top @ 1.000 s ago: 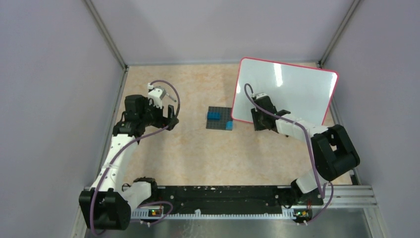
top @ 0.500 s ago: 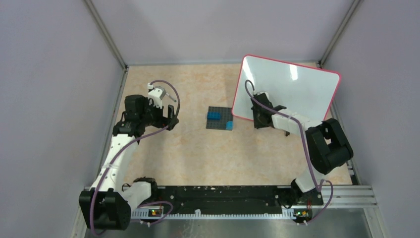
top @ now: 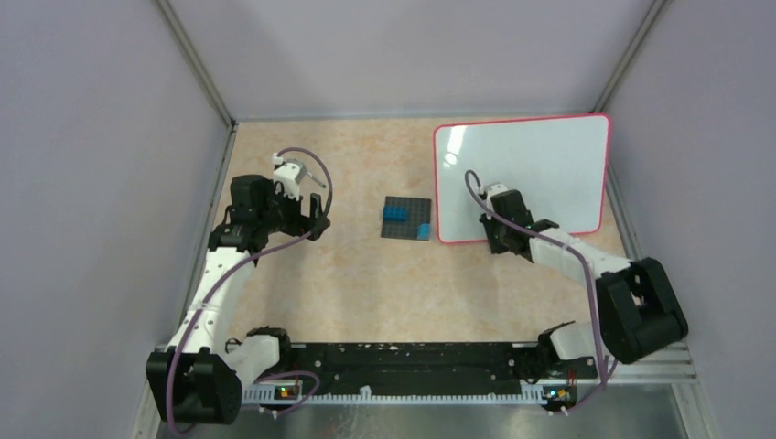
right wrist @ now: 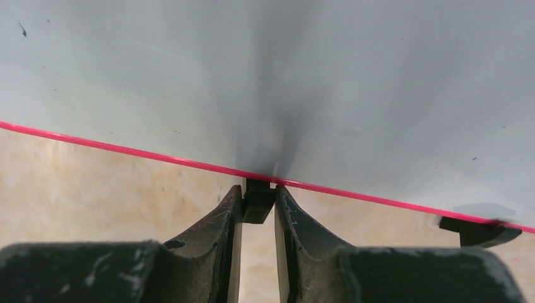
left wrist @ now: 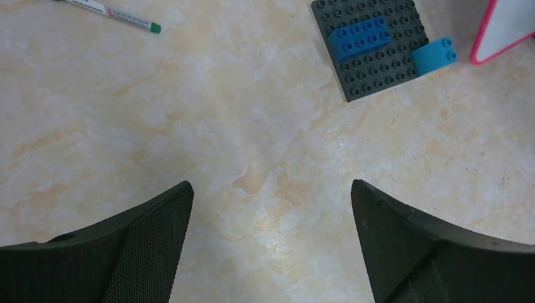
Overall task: Write a sentence on the whiteboard
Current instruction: Move the whiteboard stand to the center of the board.
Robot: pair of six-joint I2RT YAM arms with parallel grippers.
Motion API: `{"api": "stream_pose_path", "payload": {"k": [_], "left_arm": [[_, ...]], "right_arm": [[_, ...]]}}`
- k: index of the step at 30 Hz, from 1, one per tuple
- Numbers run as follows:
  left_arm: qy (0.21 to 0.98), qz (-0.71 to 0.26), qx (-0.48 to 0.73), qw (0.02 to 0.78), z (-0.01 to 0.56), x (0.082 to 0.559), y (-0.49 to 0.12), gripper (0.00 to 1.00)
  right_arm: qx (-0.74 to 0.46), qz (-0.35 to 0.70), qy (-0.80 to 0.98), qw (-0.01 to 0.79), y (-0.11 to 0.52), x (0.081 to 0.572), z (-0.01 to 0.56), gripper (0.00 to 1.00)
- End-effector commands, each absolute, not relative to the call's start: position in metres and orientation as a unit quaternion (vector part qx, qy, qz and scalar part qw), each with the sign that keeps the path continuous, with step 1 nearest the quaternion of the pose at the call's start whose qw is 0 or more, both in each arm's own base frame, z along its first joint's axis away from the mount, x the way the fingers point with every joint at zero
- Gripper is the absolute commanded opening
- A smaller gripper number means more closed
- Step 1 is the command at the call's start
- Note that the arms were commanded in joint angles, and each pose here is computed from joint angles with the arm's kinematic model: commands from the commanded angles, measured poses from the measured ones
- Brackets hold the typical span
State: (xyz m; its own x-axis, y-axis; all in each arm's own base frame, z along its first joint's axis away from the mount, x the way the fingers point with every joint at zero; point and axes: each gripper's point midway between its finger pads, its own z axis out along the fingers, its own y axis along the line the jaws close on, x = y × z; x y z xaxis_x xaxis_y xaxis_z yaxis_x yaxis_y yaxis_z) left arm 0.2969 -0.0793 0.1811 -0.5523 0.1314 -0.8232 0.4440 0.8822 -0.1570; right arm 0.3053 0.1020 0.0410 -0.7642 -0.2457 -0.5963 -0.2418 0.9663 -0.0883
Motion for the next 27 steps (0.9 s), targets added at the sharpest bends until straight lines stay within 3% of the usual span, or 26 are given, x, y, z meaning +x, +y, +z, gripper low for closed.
{"api": "stream_pose_path", "payload": {"k": [1, 14, 27], "left_arm": [[0.848, -0.176, 0.171, 0.469, 0.194, 0.302, -0.08, 0.99], [0.848, -0.179, 0.172, 0.468, 0.193, 0.302, -0.081, 0.99], [0.847, -0.163, 0.144, 0.484, 0.225, 0.316, -0.073, 0.99]], "right_arm": [[-0.267, 0.023, 0.901, 0.342, 0.104, 0.284, 0.06, 0.0], [-0.452, 0.146, 0.821, 0.315, 0.139, 0.226, 0.052, 0.0], [-0.456, 0.212, 0.803, 0.321, 0.204, 0.216, 0.068, 0.0]]}}
